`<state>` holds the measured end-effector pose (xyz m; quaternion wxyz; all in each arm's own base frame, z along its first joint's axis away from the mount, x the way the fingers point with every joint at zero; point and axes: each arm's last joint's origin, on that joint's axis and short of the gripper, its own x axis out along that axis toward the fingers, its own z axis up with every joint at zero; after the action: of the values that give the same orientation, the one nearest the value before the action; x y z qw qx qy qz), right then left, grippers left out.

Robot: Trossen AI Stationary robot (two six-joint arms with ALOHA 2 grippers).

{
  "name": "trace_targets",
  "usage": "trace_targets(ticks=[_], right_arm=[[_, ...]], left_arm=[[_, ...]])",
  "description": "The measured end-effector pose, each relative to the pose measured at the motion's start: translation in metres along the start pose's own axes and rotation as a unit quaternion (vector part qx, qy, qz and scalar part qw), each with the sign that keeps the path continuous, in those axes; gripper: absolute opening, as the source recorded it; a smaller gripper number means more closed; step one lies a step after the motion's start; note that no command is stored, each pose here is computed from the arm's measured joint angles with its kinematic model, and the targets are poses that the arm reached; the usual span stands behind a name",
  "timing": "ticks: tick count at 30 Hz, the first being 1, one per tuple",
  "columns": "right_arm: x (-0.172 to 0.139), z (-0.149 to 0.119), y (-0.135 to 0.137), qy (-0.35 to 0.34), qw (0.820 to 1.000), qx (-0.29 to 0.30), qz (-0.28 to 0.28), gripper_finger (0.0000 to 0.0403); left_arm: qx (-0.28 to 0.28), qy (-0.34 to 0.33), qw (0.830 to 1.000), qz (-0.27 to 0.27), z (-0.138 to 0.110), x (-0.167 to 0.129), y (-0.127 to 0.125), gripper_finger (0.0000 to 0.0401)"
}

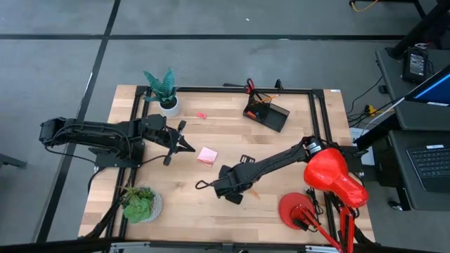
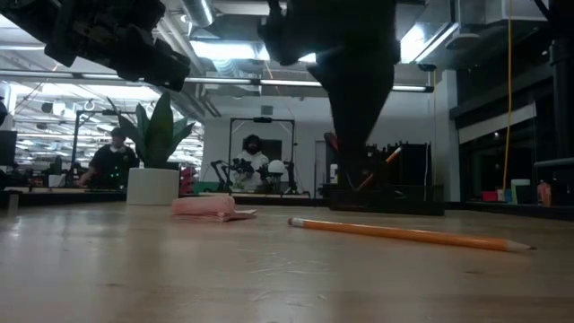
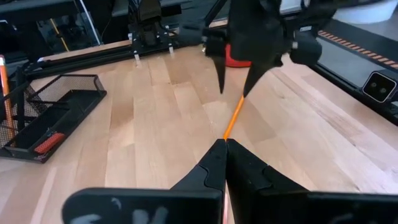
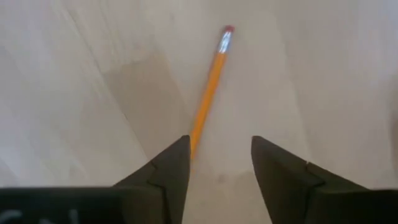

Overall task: Pick and place office supplies into organizer
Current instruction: Put the pencil into the black desk organizer

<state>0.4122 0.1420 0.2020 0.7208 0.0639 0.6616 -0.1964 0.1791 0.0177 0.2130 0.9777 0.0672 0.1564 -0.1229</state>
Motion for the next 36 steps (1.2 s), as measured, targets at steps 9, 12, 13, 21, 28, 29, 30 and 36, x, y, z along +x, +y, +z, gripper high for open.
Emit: trace_targets(ticks=[9,12,13,21,28,29,30,36], right_arm=[[0.009,-0.007,-0.025,-0.038,0.999,0.027,0.022,0.0179],[0.008,-0.023,-0.038,-0.054,0.994,0.082,0.044,0.0179],[0.005,-0.027,-0.042,-0.068,0.99,0.106,0.059,0.0179],[0.006,-0.035,-0.044,-0.08,0.974,0.166,0.135,0.0176],[0.02,-0.032,-0.038,-0.035,0.976,0.16,0.145,0.0157],[0.02,-0.033,-0.038,-0.032,0.976,0.16,0.145,0.0156],[0.02,-0.033,-0.037,-0.032,0.975,0.165,0.146,0.0155],[0.021,-0.037,-0.031,-0.03,0.974,0.173,0.146,0.0149]], left_arm=[[-0.014,0.004,1.0,-0.008,-0.001,0.0,-0.001,0.0003],[-0.021,0.017,1.0,-0.012,-0.004,0.0,-0.001,0.0001],[-0.022,0.021,0.999,-0.013,-0.004,0.0,-0.002,0.0002],[-0.019,0.023,0.999,-0.014,-0.005,0.0,-0.002,0.0001],[-0.027,0.024,0.999,-0.014,-0.005,0.0,-0.002,0.0002],[-0.027,0.024,0.999,-0.014,-0.005,0.0,-0.002,0.0001],[-0.027,0.024,0.999,-0.014,-0.005,0.0,-0.002,0.0002],[-0.027,0.024,0.999,-0.015,-0.005,0.0,-0.002,0.0002]])
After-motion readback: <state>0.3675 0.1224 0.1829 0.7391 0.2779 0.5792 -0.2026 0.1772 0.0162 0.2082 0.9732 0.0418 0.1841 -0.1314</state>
